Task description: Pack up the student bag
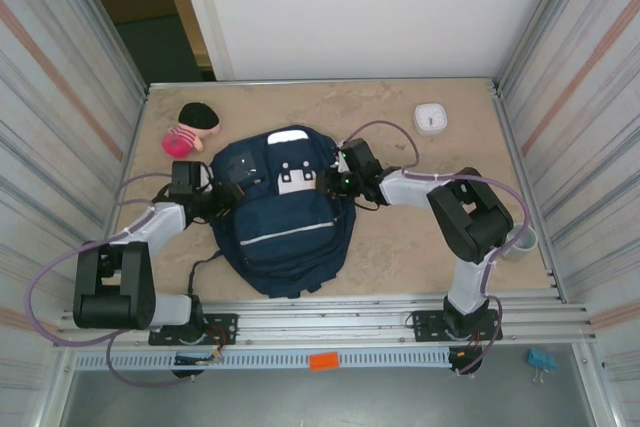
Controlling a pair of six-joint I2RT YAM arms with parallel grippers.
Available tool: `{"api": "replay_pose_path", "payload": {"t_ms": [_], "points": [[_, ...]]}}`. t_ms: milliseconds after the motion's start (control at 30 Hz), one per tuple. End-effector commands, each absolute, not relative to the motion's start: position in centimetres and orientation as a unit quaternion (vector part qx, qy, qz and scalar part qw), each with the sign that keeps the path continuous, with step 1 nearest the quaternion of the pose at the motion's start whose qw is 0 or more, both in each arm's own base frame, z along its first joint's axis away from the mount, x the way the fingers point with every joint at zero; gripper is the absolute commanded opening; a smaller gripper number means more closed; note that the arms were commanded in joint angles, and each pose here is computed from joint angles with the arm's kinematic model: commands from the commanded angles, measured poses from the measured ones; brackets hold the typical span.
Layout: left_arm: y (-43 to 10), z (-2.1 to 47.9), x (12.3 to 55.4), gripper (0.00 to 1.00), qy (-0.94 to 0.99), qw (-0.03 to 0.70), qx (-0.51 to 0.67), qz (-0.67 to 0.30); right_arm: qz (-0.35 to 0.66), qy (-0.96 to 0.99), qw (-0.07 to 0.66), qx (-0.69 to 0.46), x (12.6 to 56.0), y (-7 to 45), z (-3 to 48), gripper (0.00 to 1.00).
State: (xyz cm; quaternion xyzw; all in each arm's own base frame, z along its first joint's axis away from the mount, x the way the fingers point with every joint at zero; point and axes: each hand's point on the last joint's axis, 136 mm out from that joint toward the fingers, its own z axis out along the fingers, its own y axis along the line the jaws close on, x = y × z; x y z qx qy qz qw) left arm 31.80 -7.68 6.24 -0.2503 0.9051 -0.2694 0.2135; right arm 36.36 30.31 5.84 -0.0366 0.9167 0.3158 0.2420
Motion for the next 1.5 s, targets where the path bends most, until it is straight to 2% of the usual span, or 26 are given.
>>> {"api": "replay_pose_path", "payload": {"t_ms": [0,200,400,600,1033,1167,1300,1400,1467], "points": [[-8.9,4.7,30.7,0.45,0.919,0.177,-0.255,-0.242,0.249,0.949,0.195,0.016,34.5,25.1,2.8,0.37],[-14.5,5.8,34.6,0.45,0.925,0.194,-0.201,-0.257,0.225,0.951,0.205,0.058,34.4,19.5,2.6,0.37],[-18.2,4.6,38.0,0.45,0.931,0.186,-0.182,-0.257,0.227,0.947,0.206,0.098,35.2,15.1,1.9,0.38],[-18.2,4.4,40.5,0.45,0.931,0.196,-0.19,-0.243,0.27,0.933,0.211,0.113,38.2,13.8,1.2,0.39],[-15.3,5.3,43.3,0.47,0.927,0.228,-0.201,-0.222,0.298,0.922,0.228,0.097,42.6,15.2,2.2,0.4],[-15.4,6.7,43.7,0.49,0.924,0.239,-0.194,-0.227,0.306,0.914,0.249,0.091,43.1,15.4,4.5,0.4],[-15.1,10.9,44.0,0.54,0.914,0.282,-0.18,-0.232,0.31,0.906,0.279,0.07,43.0,15.5,8.8,0.42],[-14.2,15.5,43.8,0.62,0.901,0.339,-0.153,-0.224,0.299,0.898,0.321,0.045,42.3,15.1,14.1,0.43],[-13.1,19.1,43.3,0.73,0.891,0.385,-0.13,-0.202,0.285,0.889,0.357,0.033,41.6,14.3,18.0,0.45]]}}
